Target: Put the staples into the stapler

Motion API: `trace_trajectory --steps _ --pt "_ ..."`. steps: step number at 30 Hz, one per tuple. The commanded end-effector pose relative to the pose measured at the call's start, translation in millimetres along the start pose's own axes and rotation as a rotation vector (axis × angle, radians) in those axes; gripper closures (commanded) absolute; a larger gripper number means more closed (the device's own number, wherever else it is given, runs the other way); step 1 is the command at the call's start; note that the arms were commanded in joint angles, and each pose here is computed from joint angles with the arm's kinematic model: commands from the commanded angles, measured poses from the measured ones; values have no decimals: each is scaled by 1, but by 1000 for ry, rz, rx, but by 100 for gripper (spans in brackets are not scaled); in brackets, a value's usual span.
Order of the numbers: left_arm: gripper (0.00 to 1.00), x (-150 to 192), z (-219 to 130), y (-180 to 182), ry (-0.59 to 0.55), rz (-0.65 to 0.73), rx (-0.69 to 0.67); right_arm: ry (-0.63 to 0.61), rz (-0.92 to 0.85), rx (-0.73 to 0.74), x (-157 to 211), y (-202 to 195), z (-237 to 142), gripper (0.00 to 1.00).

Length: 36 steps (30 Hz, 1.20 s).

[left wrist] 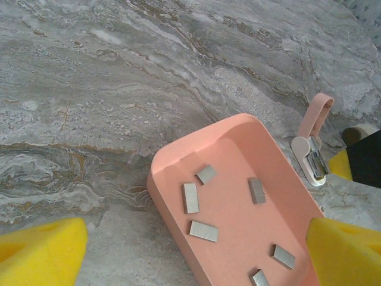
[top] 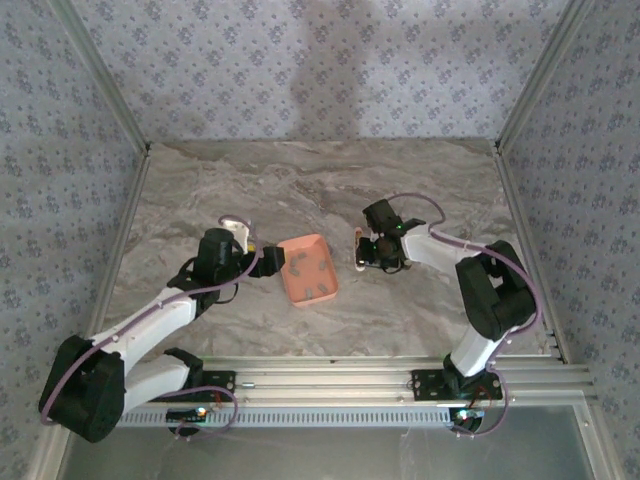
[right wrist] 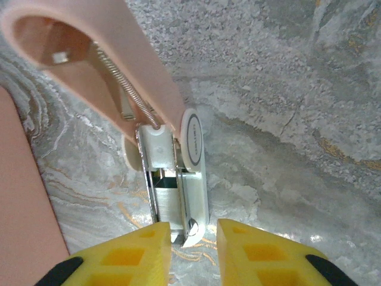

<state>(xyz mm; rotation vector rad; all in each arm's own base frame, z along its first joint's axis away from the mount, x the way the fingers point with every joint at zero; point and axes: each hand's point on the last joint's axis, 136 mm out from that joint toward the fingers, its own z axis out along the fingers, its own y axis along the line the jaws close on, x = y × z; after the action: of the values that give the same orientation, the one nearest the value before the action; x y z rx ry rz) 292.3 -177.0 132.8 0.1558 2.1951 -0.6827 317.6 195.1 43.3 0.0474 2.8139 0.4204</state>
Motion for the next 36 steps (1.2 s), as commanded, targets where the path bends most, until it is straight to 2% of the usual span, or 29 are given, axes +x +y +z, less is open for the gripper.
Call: trace_trajectory --steps 1,21,36 --pt "5 -11 -5 -6 -38 -5 28 2 -32 -9 -3 7 -13 71" --pt "6 -10 -1 -5 -29 2 21 21 -28 -24 -20 6 9 68" --pt "5 -9 -2 -4 -29 2 20 59 -22 22 -7 -7 21 78"
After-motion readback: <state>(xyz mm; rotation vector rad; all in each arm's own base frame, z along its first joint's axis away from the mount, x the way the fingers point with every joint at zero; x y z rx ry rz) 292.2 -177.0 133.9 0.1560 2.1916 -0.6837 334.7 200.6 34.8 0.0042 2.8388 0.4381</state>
